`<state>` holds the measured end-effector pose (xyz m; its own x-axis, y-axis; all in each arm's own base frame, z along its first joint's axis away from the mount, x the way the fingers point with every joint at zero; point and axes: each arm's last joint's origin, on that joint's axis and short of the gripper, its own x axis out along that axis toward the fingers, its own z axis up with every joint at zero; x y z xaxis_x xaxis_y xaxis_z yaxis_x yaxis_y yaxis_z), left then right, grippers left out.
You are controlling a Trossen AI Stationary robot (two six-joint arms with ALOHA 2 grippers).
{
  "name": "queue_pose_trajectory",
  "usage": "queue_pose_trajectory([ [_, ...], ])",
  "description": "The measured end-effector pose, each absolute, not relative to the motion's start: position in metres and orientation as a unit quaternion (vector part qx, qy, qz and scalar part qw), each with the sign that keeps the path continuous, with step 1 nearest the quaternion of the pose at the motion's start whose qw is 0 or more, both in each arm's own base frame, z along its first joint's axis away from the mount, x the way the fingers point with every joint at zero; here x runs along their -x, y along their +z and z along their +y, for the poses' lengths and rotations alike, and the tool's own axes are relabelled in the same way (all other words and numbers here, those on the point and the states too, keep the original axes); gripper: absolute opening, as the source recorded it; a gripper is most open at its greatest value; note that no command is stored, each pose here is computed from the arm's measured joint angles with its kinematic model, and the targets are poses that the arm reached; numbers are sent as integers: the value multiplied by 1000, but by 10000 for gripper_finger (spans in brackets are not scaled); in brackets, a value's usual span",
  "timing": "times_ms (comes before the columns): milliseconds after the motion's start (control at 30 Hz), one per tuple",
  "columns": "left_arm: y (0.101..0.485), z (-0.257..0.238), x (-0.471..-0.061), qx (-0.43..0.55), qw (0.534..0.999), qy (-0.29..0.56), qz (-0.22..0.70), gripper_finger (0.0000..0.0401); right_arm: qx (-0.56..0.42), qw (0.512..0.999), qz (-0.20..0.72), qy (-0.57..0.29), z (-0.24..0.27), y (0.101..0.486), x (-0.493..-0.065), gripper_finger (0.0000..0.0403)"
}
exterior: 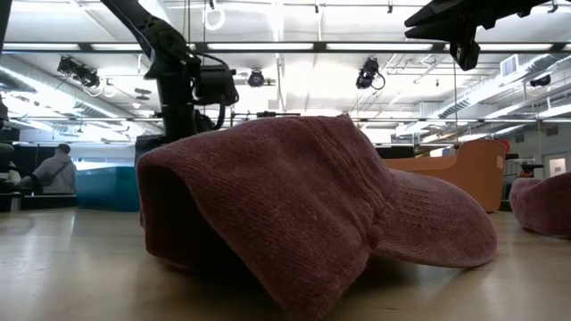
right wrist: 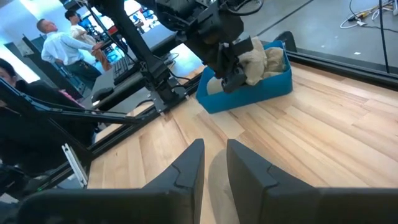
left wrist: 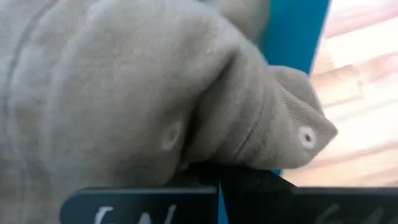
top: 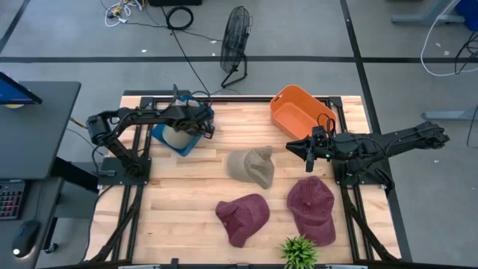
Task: Pick & Place hat
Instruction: Put the left brown cap into the blue bin, then put the brown cap into the blue bin
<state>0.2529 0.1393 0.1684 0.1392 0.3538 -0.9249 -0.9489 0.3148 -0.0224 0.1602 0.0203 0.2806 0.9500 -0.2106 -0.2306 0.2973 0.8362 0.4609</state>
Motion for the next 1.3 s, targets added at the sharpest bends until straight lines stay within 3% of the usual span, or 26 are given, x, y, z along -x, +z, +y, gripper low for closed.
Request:
queue_pose_trajectory([
  [233, 214, 127, -268, 288, 714, 483, 418, 2, -253, 954, 85, -133, 20, 281, -160, 75],
  [500, 267, 120, -272, 247, 721, 505, 405, 2, -251, 955, 87, -133, 20, 280, -160, 75],
  [800, 308, 85, -294, 244, 791, 381, 413, 6, -250, 955, 89, -134, 20, 280, -160, 75],
  [1033, 321, 30, -310, 247, 837, 245, 423, 78, -252, 955, 91, -130, 20, 280, -160, 85],
  [1300, 322, -33, -317, 238, 861, 199, 402, 164, -252, 958, 105, -83, 23, 280, -161, 150],
])
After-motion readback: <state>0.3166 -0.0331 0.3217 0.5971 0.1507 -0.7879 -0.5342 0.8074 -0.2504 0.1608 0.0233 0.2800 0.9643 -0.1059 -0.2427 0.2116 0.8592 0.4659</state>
